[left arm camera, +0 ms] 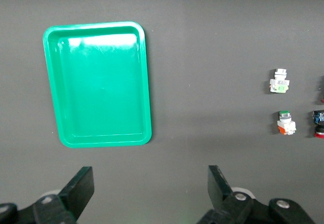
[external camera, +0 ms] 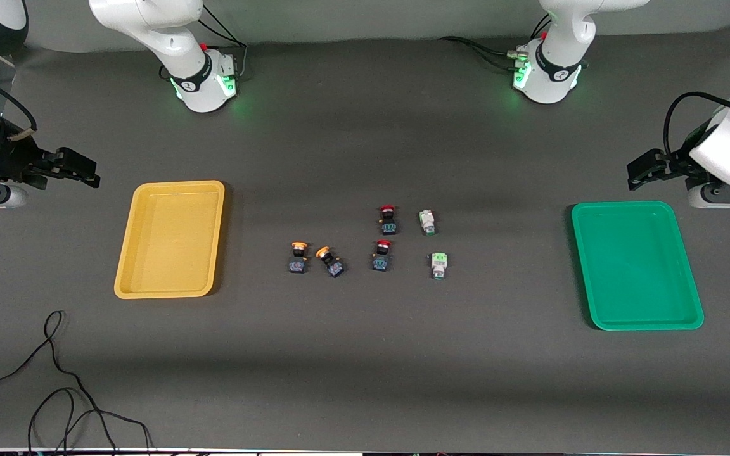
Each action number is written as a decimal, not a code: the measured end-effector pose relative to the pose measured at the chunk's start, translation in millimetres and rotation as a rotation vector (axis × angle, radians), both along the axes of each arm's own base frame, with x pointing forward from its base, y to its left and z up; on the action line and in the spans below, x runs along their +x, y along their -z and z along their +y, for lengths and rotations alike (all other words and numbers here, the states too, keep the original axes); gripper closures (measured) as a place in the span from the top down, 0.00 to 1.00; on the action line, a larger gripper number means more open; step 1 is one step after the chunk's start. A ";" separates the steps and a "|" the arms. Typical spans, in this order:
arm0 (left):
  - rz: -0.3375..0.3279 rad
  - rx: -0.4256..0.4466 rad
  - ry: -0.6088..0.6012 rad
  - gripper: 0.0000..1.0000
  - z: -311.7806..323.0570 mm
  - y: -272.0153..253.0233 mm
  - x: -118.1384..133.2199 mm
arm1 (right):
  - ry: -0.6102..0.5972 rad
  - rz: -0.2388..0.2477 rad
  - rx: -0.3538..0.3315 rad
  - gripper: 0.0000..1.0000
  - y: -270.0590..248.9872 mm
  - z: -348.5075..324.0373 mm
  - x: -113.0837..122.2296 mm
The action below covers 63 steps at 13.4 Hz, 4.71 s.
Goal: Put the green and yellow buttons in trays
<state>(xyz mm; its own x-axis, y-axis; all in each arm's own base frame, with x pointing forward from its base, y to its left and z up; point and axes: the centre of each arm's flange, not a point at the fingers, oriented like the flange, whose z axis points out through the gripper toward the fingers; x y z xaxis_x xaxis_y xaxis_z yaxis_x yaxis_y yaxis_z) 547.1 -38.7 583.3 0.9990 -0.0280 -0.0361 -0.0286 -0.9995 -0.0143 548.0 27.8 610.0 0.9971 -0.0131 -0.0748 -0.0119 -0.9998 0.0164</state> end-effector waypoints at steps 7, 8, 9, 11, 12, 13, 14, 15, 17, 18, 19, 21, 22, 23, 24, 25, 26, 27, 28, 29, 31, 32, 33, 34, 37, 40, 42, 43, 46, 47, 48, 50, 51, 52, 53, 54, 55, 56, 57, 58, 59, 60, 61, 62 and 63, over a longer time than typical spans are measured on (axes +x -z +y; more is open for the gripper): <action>0.000 0.000 0.000 1.00 0.0 0.0 0.0 | 0.001 0.003 0.000 1.00 0.6 -0.8 0.0; 0.000 0.000 0.000 1.00 0.0 0.0 0.0 | 0.001 0.003 0.004 1.00 0.8 0.3 0.0; 0.000 0.000 0.000 1.00 0.0 0.0 0.0 | 0.002 0.004 0.015 1.00 0.9 2.7 0.0; 0.001 0.000 0.000 1.00 0.0 0.1 -0.2 | 0.025 0.006 0.044 1.00 0.8 11.6 -0.4; 0.003 0.000 0.000 1.00 -0.1 0.3 -0.4 | 0.033 0.008 0.051 1.00 1.1 21.7 -0.7; 0.005 0.000 0.001 1.00 -0.2 0.4 -0.6 | 0.040 0.011 0.052 1.00 2.4 36.6 -1.3; 0.008 0.001 0.001 1.00 -0.2 0.6 -0.9 | 0.047 0.016 0.050 1.00 4.9 55.4 -2.2; 0.009 0.001 0.001 1.00 -0.2 0.7 -1.0 | 0.056 0.021 0.046 1.00 9.0 75.6 -2.8; 0.010 0.001 0.001 1.00 -0.2 0.7 -1.2 | 0.075 0.030 0.037 1.00 20.5 113.3 -2.9; 0.010 0.001 0.001 1.00 -0.5 0.7 -1.3 | 0.084 0.035 0.032 1.00 27.1 129.2 -2.2; 0.011 0.001 0.003 1.00 -1.9 0.8 -1.5 | 0.094 0.037 0.029 1.00 34.5 144.9 -0.7; 0.016 0.002 -0.006 1.00 -14.0 2.7 -2.9 | 0.109 0.036 0.025 1.00 51.3 175.5 3.8; 0.020 0.004 -0.014 1.00 -28.6 4.9 -4.7 | 0.113 0.038 0.022 1.00 62.0 191.0 5.5; 0.023 0.004 -0.021 1.00 -48.3 8.0 -7.5 | 0.117 0.046 0.017 1.00 75.1 205.8 7.0; 0.024 0.000 -0.027 1.00 -68.5 13.3 -10.5 | 0.122 0.055 0.014 1.00 89.4 219.6 8.9; 0.019 -0.014 -0.038 1.00 -88.0 20.5 -12.6 | 0.125 0.068 0.016 1.00 105.2 232.4 10.8; 0.015 -0.031 -0.054 1.00 -106.3 29.8 -14.8 | 0.127 0.085 0.020 1.00 122.6 243.7 13.3; 0.014 -0.041 -0.072 1.00 -124.9 40.6 -18.0 | 0.129 0.099 0.022 1.00 141.0 251.5 17.0; 0.015 -0.048 -0.098 1.00 -146.8 51.0 -23.2 | 0.133 0.106 0.022 1.00 159.9 256.1 21.9; 0.017 -0.049 -0.130 1.00 -171.5 59.5 -30.8 | 0.137 0.110 0.023 1.00 179.8 257.9 27.0; 0.016 -0.046 -0.193 1.00 -227.9 71.8 -51.7 | 0.149 0.105 0.026 1.00 220.0 259.0 35.0; 0.012 -0.047 -0.216 1.00 -252.8 75.8 -62.7 | 0.153 0.101 0.028 1.00 239.7 260.0 36.7; 0.008 -0.050 -0.236 1.00 -273.3 79.2 -72.5 | 0.152 0.100 0.029 1.00 258.8 262.7 36.0; 0.008 -0.049 -0.258 1.00 -288.3 82.7 -80.0 | 0.151 0.094 0.031 1.00 276.8 267.1 33.6; 0.019 -0.041 -0.289 1.00 -315.8 100.9 -90.5 | 0.156 0.065 0.039 1.00 334.0 282.3 20.1; 0.044 -0.016 -0.297 1.00 -318.1 142.6 -81.8 | 0.154 0.060 0.037 1.00 381.9 289.6 13.6; 0.037 -0.002 -0.281 1.00 -324.5 190.5 -78.8 | 0.160 0.052 0.037 1.00 403.0 287.7 15.5; 0.033 0.016 -0.257 1.00 -331.8 218.4 -81.2 | 0.162 0.049 0.036 1.00 412.1 286.5 16.1; 0.030 0.023 -0.215 1.00 -351.3 283.1 -84.7 | 0.161 0.033 0.028 1.00 435.2 282.3 18.1; 0.026 0.018 -0.212 1.00 -353.3 299.4 -83.9 | 0.163 0.027 0.028 1.00 441.6 280.8 18.8; 0.020 0.011 -0.211 1.00 -353.5 315.9 -83.4 | 0.165 0.020 0.028 1.00 447.3 278.7 20.1; 0.008 -0.007 -0.215 1.00 -351.3 349.6 -83.1 | 0.170 0.011 0.029 0.96 453.6 276.0 21.7; 0.010 -0.009 -0.216 1.00 -350.6 363.3 -84.4 | 0.170 0.007 0.031 0.88 451.5 276.5 22.8; 0.013 -0.009 -0.216 1.00 -350.0 372.3 -85.4 | 0.170 0.001 0.035 0.75 448.6 277.2 24.1; 0.015 -0.004 -0.213 1.00 -349.3 376.8 -86.2 | 0.170 -0.004 0.038 0.63 444.5 277.8 25.3; 0.011 0.006 -0.199 1.00 -348.8 379.4 -87.0 | 0.170 -0.007 0.039 0.50 439.8 277.5 26.5; 0.006 0.018 -0.182 1.00 -348.2 382.7 -87.9 | 0.171 -0.007 0.038 0.41 433.1 277.1 27.9; 0.004 0.025 -0.173 0.98 -347.8 386.1 -88.7 | 0.170 -0.001 0.035 0.41 420.7 277.2 29.7; 0.001 0.025 -0.169 0.98 -347.7 388.7 -89.2 | 0.169 0.009 0.030 0.41 400.9 277.3 31.5; -0.004 0.020 -0.165 0.94 -347.6 391.9 -90.4 | 0.167 0.027 0.022 0.41 374.5 276.5 31.8; -0.008 0.015 -0.164 0.92 -347.0 395.4 -92.6 | 0.166 0.045 0.013 0.41 342.6 274.1 30.6; -0.010 0.011 -0.163 0.80 -346.1 397.9 -94.5 | 0.165 0.057 0.006 0.41 307.8 269.2 28.4; -0.013 0.007 -0.164 0.68 -345.9 398.6 -95.0 | 0.164 0.064 0.000 0.41 272.6 259.3 25.6; -0.017 0.003 -0.165 0.55 -346.3 398.2 -94.7 | 0.153 0.071 -0.006 0.41 240.9 243.0 23.3; -0.019 0.001 -0.167 0.42 -346.6 397.7 -94.3 | 0.139 0.079 -0.010 0.41 213.9 221.6 22.3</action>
